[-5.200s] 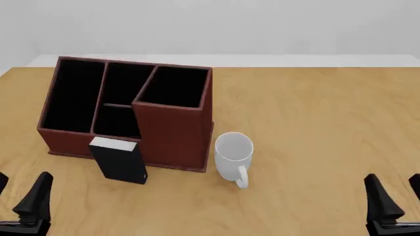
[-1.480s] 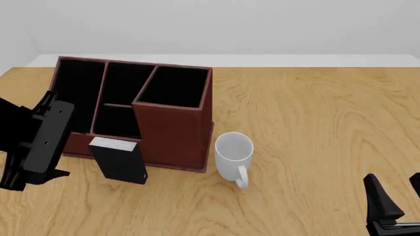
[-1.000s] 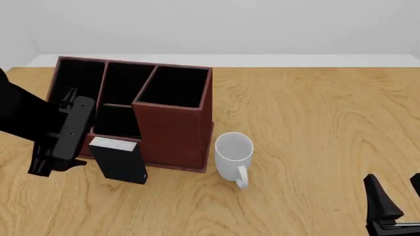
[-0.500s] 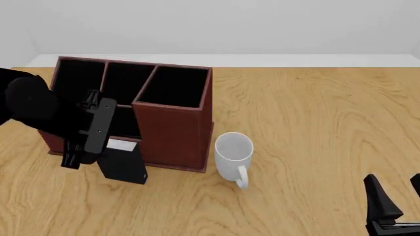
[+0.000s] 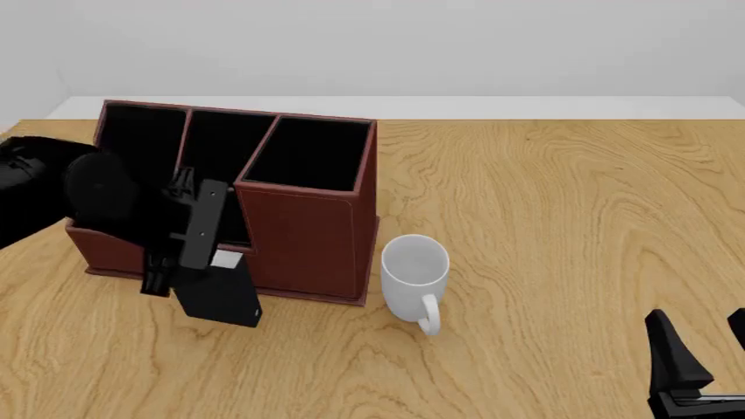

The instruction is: Pick up the book and place it in the front compartment of the caddy.

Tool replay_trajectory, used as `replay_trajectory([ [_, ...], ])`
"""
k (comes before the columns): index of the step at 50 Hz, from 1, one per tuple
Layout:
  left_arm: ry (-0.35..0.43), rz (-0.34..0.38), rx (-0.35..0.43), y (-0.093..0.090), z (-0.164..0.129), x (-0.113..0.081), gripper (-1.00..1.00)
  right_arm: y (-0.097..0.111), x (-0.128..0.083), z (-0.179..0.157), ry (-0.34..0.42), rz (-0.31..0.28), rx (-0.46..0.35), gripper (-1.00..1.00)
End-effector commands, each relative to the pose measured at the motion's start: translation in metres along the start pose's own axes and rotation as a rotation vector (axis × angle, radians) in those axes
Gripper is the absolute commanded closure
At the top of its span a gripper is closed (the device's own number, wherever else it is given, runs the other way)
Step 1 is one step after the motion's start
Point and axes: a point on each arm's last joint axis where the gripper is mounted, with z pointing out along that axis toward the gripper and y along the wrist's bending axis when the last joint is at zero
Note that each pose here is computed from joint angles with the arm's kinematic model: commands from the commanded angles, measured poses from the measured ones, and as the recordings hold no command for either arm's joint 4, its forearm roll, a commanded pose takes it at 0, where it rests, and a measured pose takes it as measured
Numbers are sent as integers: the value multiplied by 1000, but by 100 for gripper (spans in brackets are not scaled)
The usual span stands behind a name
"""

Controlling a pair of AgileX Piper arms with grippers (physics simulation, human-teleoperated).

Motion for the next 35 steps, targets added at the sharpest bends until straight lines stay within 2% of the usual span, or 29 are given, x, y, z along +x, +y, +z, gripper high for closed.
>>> replay_trajectory([
  [1,-5,-15,14,-4,15,-3,-100,0,0,0,2,-3,0,-100],
  [8,-12,-31,20,-7,23,-8,-100,0,1,0,2,-3,-1,-100],
  [21,-3,-59,31,-9,35,-3,-100,0,0,1,3,-6,-6,-100],
  [32,1,-105,74,-16,41,-5,-100,0,0,1,4,-8,-6,-100],
  [33,-2,-106,71,-17,40,-6,100,0,0,1,4,-7,-6,-100],
  [35,-16,-92,57,-21,34,-13,100,0,0,1,4,-7,-6,-100],
])
